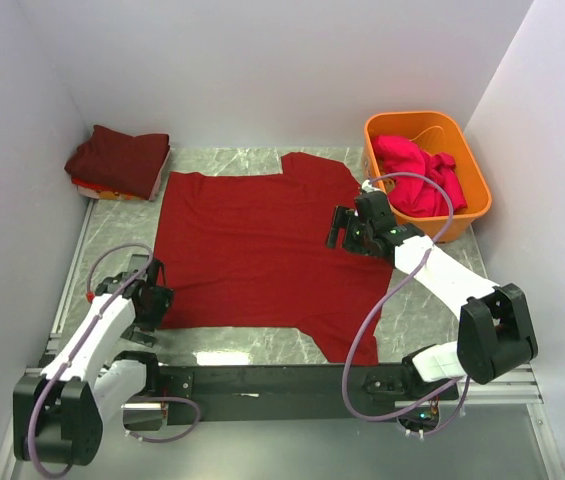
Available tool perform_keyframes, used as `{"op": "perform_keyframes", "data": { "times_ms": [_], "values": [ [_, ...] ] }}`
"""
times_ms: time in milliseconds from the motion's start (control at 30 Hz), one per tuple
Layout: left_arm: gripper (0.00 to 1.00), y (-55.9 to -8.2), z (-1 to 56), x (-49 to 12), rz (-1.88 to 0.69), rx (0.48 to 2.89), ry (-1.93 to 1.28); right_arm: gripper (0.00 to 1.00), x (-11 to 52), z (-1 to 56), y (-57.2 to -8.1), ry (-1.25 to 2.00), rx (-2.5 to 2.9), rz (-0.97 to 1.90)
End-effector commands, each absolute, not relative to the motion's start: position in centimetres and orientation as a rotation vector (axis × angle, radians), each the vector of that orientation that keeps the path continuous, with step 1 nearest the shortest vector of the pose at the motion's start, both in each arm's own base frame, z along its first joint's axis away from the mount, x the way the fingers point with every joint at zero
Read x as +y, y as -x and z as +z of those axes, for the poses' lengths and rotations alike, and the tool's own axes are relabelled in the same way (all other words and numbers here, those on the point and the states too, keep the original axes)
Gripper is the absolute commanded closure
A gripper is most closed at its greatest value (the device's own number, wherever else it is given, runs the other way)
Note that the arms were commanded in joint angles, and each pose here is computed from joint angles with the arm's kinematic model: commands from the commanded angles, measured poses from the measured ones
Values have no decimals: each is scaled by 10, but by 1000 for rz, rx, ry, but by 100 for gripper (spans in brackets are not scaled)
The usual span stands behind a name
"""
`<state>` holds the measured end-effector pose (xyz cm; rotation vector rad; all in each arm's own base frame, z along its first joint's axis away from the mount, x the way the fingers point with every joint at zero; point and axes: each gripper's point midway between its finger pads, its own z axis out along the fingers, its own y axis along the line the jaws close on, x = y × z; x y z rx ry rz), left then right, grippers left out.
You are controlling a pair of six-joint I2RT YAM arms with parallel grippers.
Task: Fold and stack the t-shirts
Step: Fold the tshirt
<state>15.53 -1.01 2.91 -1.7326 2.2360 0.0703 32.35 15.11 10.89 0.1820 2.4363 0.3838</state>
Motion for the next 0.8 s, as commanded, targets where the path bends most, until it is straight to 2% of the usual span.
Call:
{"op": "perform_keyframes", "data": {
  "times_ms": [0,33,167,333,400,433,467,600,767],
  "values": [
    [11,-158,22,1,173,2161,1803,9,152,117,-332,-176,2393,400],
    [13,-157,20,1,191,2172,1809,9,151,116,-331,-181,2398,394],
    [40,-154,8,0,281,2243,1824,9,146,115,-330,-199,2392,382],
    [57,-156,-2,6,355,2237,1825,9,146,115,-327,-194,2397,387],
    [72,-158,-3,6,357,2243,1816,9,143,113,-323,-195,2404,375],
    [90,-159,-3,7,357,2244,1812,9,142,113,-319,-195,2409,373],
    [97,-160,-1,7,359,2244,1807,9,141,111,-315,-192,2418,372],
    [99,-157,5,11,374,2224,1805,10,142,103,-284,-155,2475,377],
    [99,-159,17,13,333,2176,1799,10,144,82,-218,-42,2638,274]
  ]
}}
